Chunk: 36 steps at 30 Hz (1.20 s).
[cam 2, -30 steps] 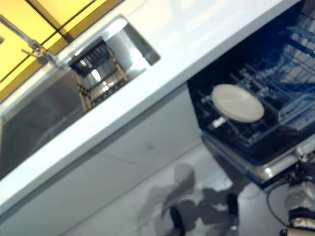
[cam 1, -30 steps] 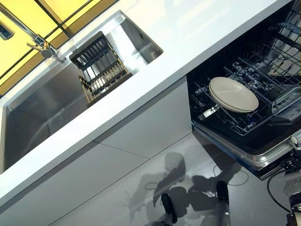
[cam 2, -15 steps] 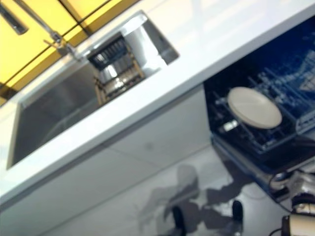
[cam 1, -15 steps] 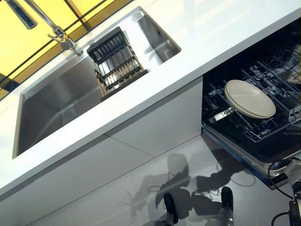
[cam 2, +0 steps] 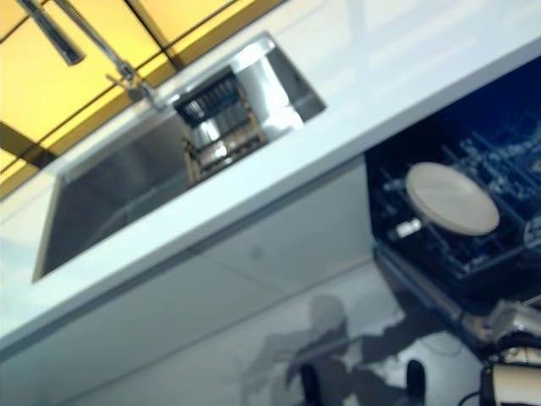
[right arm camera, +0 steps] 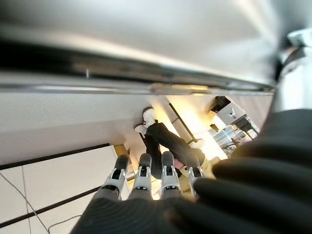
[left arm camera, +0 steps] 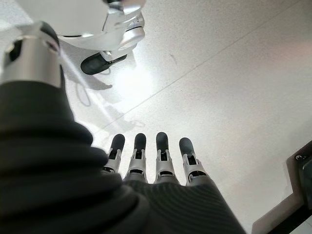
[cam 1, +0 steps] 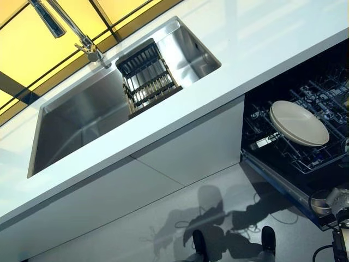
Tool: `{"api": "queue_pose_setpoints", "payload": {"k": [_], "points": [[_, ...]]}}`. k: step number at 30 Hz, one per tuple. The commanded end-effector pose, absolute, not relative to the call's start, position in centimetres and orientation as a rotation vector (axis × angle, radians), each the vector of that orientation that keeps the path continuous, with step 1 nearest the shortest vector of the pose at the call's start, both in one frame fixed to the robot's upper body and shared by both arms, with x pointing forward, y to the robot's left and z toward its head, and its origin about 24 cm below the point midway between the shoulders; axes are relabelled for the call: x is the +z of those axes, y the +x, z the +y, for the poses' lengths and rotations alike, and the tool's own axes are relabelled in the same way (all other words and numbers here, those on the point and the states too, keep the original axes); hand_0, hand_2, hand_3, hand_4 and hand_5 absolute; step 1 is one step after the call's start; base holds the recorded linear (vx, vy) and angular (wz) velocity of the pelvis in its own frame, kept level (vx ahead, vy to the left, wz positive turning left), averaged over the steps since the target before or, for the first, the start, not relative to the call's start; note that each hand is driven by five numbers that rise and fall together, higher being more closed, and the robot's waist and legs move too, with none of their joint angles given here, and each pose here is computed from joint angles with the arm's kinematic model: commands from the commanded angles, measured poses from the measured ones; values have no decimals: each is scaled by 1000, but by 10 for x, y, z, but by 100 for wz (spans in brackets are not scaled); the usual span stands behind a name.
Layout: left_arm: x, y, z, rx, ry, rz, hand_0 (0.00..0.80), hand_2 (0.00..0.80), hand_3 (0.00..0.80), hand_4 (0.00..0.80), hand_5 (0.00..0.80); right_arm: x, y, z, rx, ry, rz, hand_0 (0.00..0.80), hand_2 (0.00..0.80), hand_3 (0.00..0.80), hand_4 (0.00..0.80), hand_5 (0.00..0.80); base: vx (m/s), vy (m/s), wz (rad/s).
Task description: Take plates into dishwasher
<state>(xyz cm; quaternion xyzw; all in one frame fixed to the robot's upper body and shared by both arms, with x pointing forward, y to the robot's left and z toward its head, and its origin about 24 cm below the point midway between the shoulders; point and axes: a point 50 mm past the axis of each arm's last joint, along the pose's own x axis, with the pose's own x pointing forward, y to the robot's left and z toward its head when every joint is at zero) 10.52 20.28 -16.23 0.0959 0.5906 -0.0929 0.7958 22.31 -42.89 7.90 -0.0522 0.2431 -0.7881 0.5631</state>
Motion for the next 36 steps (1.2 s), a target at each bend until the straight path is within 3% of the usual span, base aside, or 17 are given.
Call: {"api": "queue_pose_setpoints", "payload": {"k": [1,5,17,26,36], "points": [[-163,103,220,-211,317,1356,0,0,0,0,0,80,216,-426,-1983,-370,566,0,0,0,0,0,0,0,0],[-164,99,214,-221,302,1354,0,0,0,0,0,97,233,-415,-1979,-500,374,0,0,0,0,0,20,37,0],[-162,99,224,-188,322,1382,0,0,0,0,0,136,237,-435,-1921,-514,308,0,0,0,0,0,2,6,0],[-159,102,235,-153,328,1402,0,0,0,0,0,124,226,-448,-1802,-482,495,0,0,0,0,0,18,8,0],[-157,106,241,-109,343,1406,0,0,0,0,0,70,215,-438,-1655,-382,730,0,0,0,0,0,24,-12,-2]]}}
